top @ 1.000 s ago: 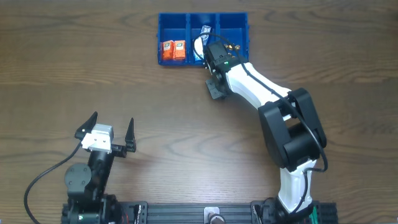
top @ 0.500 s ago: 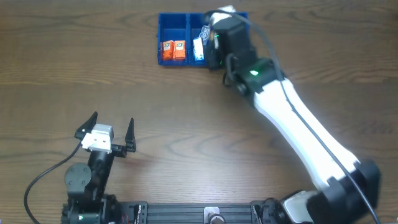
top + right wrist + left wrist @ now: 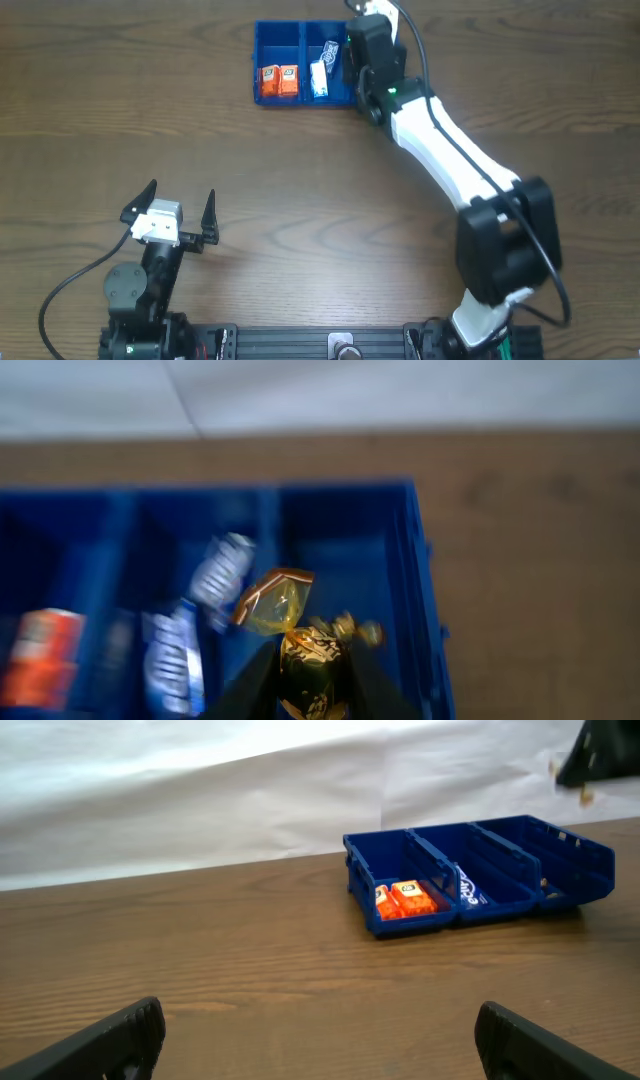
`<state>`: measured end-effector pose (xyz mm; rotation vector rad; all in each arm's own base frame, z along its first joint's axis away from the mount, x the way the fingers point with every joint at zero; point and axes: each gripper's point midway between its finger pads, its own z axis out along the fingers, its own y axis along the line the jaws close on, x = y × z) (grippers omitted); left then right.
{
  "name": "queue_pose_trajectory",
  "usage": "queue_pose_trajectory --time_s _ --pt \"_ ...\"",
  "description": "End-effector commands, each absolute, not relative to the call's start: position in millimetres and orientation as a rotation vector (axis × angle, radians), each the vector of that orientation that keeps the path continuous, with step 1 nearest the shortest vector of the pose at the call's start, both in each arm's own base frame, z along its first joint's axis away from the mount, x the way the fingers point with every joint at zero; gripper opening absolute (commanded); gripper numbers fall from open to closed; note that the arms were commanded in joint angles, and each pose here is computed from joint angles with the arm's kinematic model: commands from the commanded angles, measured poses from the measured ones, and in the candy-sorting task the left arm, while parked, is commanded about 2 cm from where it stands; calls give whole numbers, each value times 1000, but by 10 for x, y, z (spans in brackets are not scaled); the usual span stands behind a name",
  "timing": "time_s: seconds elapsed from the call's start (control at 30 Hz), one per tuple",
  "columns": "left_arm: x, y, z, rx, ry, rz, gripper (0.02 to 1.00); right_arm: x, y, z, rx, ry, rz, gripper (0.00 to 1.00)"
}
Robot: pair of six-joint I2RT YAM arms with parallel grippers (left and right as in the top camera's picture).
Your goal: Sort Candies Into Trays
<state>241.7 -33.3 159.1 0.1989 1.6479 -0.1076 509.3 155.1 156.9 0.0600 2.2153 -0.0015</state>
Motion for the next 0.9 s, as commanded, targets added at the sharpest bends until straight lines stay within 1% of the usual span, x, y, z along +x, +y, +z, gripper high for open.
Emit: queue_pose_trajectory --time_s 0.03,0.33,0.53,0.6,0.63,0.67,0.7,0.73,0.8,0.83,0.87,0.9 --pt "2407 -370 1413 223 1694 -122 996 5142 1412 1285 132 2261 -30 213" --pt "2407 -370 1413 223 1694 -122 996 5155 1360 961 136 2317 -65 209" --pt "2407 -370 1413 223 1694 -122 993 5151 1358 894 134 2330 -72 211" --pt "2407 -370 1413 223 1694 -122 996 5152 1358 896 134 2329 -72 226" --pt "2407 -369 1413 222 1694 -122 996 5152 1358 896 134 2329 -72 261" --pt "2407 -369 1413 222 1694 -122 996 5152 1358 895 134 2329 -72 334" --pt "2407 -369 1413 222 1694 -122 996 5151 1358 895 134 2329 -72 478" --pt "2407 -370 1413 223 1694 -122 996 5150 1357 894 134 2330 -73 599" --pt "2407 -369 1413 222 1694 -122 996 5149 1356 893 134 2330 -73 785" --pt "2407 -369 1413 222 1694 -122 993 5150 1354 893 134 2330 -74 945" --pt "2407 -369 1413 222 1694 -122 996 5149 1356 893 134 2330 -73 1000" --pt "2407 -370 1413 223 1694 -122 996 5151 1355 894 134 2330 -73 1000"
